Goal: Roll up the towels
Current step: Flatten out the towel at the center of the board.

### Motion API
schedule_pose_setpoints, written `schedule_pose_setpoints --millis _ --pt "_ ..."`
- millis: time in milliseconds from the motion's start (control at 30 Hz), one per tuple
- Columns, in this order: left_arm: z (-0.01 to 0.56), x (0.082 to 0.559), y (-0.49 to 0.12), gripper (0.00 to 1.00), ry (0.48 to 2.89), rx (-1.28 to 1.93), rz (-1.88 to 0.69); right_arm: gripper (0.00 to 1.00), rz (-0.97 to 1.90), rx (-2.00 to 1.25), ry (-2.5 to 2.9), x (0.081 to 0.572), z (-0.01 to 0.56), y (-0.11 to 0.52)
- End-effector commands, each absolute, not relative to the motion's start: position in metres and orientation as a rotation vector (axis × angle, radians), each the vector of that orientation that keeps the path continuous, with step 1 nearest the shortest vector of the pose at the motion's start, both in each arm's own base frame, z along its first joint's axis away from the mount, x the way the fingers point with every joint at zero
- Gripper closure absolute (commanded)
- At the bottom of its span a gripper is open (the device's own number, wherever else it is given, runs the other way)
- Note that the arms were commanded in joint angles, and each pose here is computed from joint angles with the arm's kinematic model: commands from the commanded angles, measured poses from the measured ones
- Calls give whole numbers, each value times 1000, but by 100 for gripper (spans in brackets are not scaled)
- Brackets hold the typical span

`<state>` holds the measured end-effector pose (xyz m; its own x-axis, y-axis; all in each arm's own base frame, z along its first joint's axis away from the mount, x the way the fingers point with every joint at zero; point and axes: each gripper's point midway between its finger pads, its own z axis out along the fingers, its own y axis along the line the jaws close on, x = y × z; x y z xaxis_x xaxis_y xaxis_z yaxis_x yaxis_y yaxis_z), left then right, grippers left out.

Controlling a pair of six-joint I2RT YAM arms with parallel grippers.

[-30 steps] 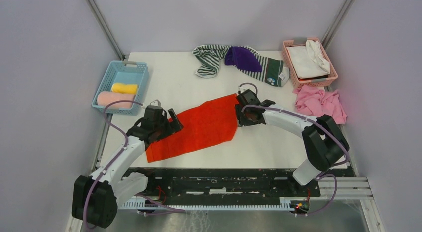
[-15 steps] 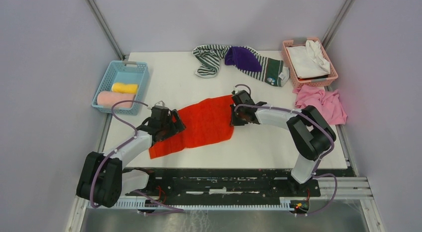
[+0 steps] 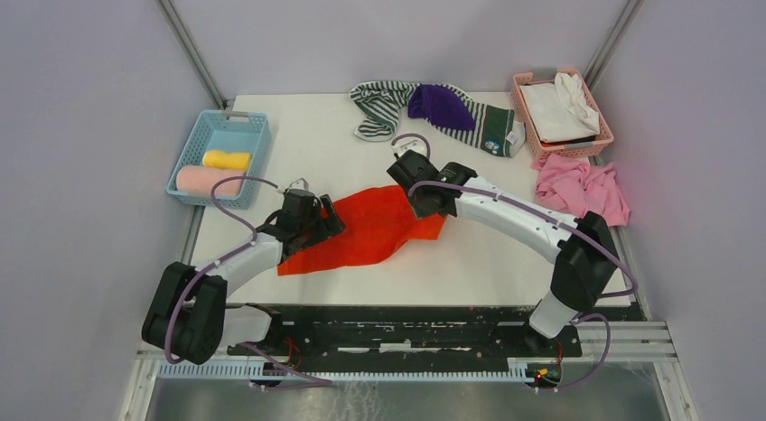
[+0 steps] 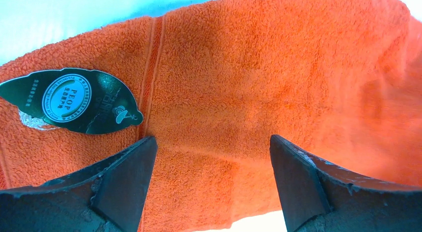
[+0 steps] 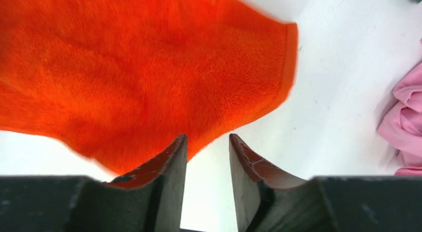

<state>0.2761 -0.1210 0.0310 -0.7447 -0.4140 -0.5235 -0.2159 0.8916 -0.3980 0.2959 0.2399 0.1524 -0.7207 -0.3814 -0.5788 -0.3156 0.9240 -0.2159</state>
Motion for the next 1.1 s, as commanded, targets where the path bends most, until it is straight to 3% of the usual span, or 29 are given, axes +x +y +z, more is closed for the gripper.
schedule_pose_setpoints --millis 0,600,867,1067 --pt "-1 241 -103 9 2560 -498 -290 53 -182 -539 2472 279 143 212" --pt "-6 249 -126 8 2599 -442 -324 53 98 -132 2712 283 31 164" --pt "0 282 -163 7 2603 -369 -375 54 -118 150 2784 295 -5 94" --pt "33 322 -172 4 2513 -365 -357 53 -208 277 2685 327 21 61"
